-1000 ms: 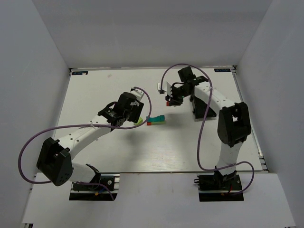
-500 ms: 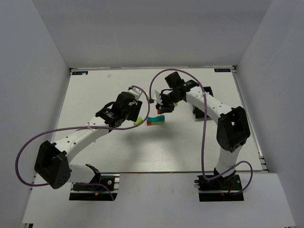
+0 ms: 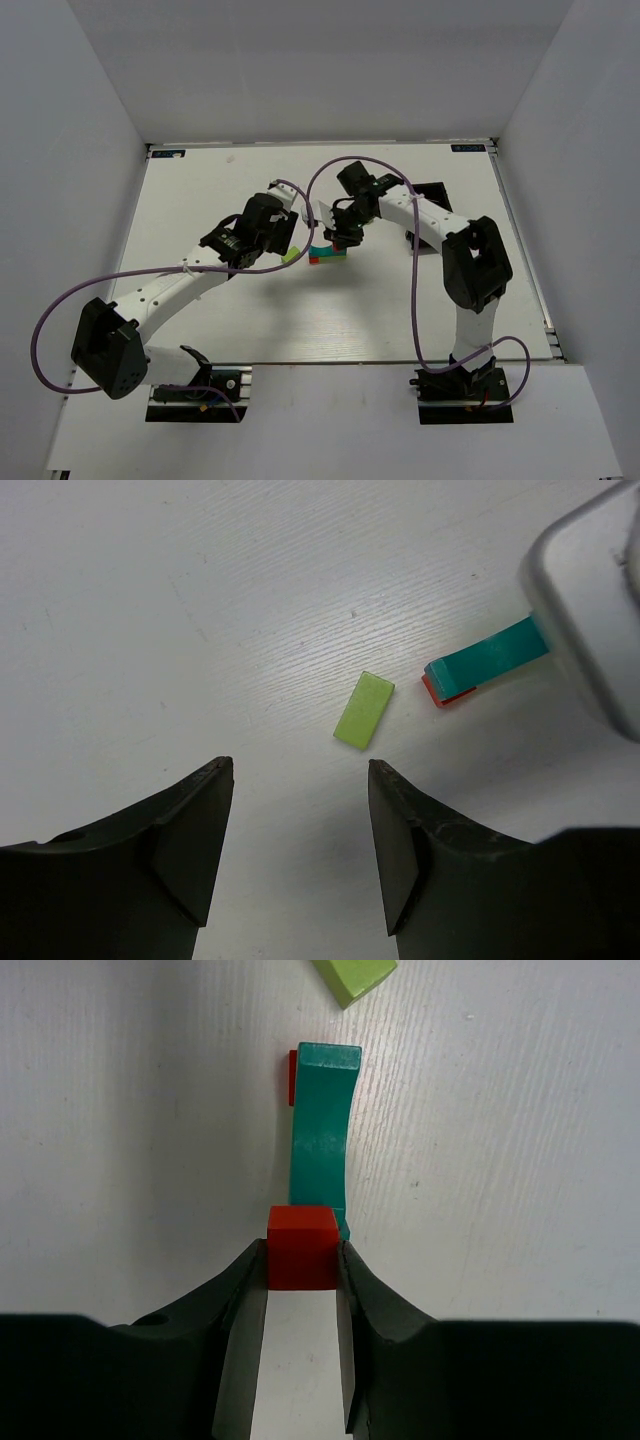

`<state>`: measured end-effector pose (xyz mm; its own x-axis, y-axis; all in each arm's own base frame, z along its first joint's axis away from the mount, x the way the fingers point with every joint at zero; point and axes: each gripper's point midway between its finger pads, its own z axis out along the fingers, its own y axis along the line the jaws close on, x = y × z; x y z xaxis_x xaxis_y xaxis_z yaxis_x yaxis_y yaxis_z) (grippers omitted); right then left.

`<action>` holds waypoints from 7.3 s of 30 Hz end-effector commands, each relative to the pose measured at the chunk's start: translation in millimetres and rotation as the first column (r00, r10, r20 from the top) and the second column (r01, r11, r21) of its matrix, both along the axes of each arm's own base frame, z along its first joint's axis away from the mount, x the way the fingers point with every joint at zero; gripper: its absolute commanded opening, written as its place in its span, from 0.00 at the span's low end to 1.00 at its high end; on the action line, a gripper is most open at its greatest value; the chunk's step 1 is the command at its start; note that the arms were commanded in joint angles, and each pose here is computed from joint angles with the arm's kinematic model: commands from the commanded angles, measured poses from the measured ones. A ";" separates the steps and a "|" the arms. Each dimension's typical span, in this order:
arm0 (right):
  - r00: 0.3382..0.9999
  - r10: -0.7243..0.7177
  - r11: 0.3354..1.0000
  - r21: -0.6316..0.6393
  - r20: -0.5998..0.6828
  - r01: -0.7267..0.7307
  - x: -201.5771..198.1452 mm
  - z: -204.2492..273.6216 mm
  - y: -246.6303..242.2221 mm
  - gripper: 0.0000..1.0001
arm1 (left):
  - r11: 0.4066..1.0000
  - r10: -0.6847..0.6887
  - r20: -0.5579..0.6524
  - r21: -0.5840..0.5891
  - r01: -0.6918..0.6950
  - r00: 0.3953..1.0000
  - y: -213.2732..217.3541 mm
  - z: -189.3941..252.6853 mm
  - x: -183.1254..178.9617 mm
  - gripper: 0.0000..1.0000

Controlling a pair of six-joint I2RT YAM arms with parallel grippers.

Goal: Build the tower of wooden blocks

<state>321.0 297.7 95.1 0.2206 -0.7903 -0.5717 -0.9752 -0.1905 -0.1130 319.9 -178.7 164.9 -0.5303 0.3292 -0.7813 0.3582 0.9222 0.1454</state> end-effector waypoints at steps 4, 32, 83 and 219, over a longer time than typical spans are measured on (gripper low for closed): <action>1.000 -0.009 1.000 -0.016 0.003 0.009 3.5 2.6 3.7 0.07 | 0.999 0.022 0.057 -0.042 -0.020 0.998 2.3 26.4 3.4 0.67; 1.000 -0.023 1.000 -0.018 0.004 0.023 7.7 -4.5 4.1 0.15 | 0.999 0.007 0.043 -0.044 -0.006 0.999 -1.1 22.6 2.7 0.67; 1.000 -0.017 0.999 -0.030 0.017 0.017 7.7 -13.7 0.8 0.44 | 0.999 0.007 0.043 -0.044 -0.006 0.999 -1.1 22.6 2.7 0.67; 0.978 -0.157 0.817 0.574 0.137 0.051 -116.0 143.8 -86.5 0.00 | 0.976 -0.215 -0.082 -0.007 0.216 0.973 -46.9 30.3 47.1 0.00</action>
